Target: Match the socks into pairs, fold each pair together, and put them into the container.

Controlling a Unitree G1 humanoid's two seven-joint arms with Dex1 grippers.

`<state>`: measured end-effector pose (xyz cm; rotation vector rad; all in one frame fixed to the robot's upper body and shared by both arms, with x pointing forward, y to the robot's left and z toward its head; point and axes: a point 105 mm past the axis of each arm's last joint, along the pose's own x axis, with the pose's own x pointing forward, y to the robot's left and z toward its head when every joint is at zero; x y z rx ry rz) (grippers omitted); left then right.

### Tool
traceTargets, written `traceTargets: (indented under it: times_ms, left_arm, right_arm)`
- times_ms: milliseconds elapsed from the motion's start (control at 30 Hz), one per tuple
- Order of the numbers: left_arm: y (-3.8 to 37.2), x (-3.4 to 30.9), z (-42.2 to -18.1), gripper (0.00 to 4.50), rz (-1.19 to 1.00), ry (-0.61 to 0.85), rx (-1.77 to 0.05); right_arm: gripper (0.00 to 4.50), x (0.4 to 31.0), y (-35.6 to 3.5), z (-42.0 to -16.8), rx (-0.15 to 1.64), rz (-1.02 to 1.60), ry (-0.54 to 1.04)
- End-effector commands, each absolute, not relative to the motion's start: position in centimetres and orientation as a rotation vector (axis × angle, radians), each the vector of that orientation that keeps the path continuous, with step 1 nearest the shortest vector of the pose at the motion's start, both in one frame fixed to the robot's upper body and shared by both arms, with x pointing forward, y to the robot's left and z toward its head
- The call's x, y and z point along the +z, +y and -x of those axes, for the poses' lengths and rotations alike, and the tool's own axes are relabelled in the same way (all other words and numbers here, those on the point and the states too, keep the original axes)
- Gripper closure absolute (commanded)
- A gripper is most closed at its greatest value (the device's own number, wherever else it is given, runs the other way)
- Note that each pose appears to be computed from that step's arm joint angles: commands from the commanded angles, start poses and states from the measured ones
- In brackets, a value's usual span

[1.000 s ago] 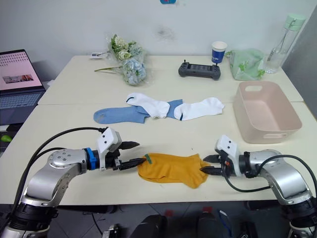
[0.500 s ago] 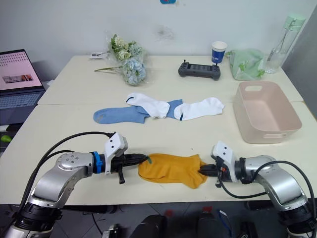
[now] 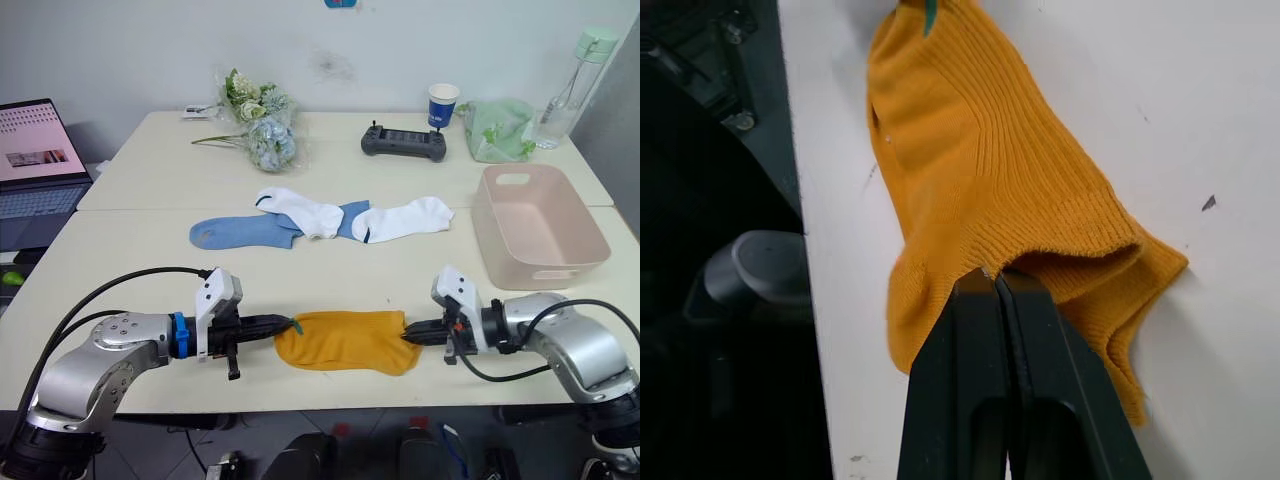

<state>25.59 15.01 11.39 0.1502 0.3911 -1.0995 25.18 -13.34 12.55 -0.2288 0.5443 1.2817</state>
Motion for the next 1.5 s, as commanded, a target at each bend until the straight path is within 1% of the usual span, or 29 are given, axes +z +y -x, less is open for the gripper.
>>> traceTargets:
  times_ms: [33, 100, 200, 333, 500, 867, 967, 1000, 1033, 1100, 1167, 1233, 1333, 1367, 1400, 1433, 1500]
  left_arm:
    - [15.0, 11.5, -25.2, 4.5, -0.183, 0.385, -1.095]
    - [15.0, 10.4, -25.2, 4.5, -0.204, 0.399, -1.086]
    - [14.8, 9.9, -25.4, 4.5, -0.22, 0.396, -1.079]
    - [15.0, 10.0, -26.2, 4.5, -0.255, 0.38, -1.058]
    - [15.2, 10.0, -26.9, 4.5, -0.303, 0.375, -1.062]
    - [15.1, 9.5, -27.1, 4.5, -0.354, 0.402, -1.098]
    - [15.3, 9.7, -27.4, 3.92, -0.342, 0.39, -1.081]
    - [15.4, 9.8, -27.5, 3.63, -0.342, 0.387, -1.074]
    - [15.8, 10.1, -27.8, 3.28, -0.354, 0.375, -1.043]
    - [16.6, 10.7, -28.3, 2.65, -0.368, 0.349, -0.996]
    - [17.1, 11.8, -28.7, 2.0, -0.354, 0.302, -0.957]
    - [16.8, 13.1, -28.5, 2.0, -0.331, 0.245, -0.966]
    - [15.1, 13.9, -27.4, 2.0, -0.346, 0.186, -1.05]
    - [14.3, 13.9, -26.9, 2.42, -0.352, 0.166, -1.08]
    - [13.6, 13.8, -26.6, 2.57, -0.351, 0.15, -1.101]
    - [12.9, 13.8, -26.3, 2.92, -0.342, 0.131, -1.121]
    - [11.7, 13.2, -26.0, 3.53, -0.35, 0.104, -1.135]
  right_arm:
    - [4.48, 13.0, -14.2, -25.8, 1.281, 0.272, 0.544]
    - [4.48, 12.1, -14.8, -26.1, 1.279, 0.298, 0.581]
    - [4.48, 11.4, -15.4, -26.5, 1.275, 0.327, 0.594]
    - [4.48, 11.4, -15.1, -27.2, 1.276, 0.335, 0.575]
    - [4.48, 11.2, -14.5, -27.4, 1.282, 0.335, 0.562]
    - [4.48, 11.1, -14.3, -27.8, 1.241, 0.351, 0.564]
    - [3.87, 11.0, -14.5, -28.2, 1.221, 0.379, 0.548]
    - [3.58, 11.0, -14.6, -28.3, 1.217, 0.388, 0.542]
    - [3.17, 11.5, -14.8, -28.7, 1.187, 0.384, 0.51]
    - [2.51, 12.7, -15.1, -29.4, 1.149, 0.373, 0.452]
    - [2.46, 14.1, -15.1, -29.6, 1.138, 0.368, 0.389]
    - [2.46, 15.3, -14.5, -29.5, 1.153, 0.348, 0.317]
    - [2.46, 15.6, -12.1, -29.0, 1.203, 0.317, 0.228]
    - [2.64, 15.3, -11.1, -28.7, 1.219, 0.308, 0.21]
    - [2.84, 15.0, -10.4, -28.5, 1.235, 0.308, 0.202]
    - [3.09, 14.5, -9.6, -28.2, 1.254, 0.319, 0.189]
    - [3.76, 13.6, -8.3, -27.9, 1.272, 0.341, 0.163]
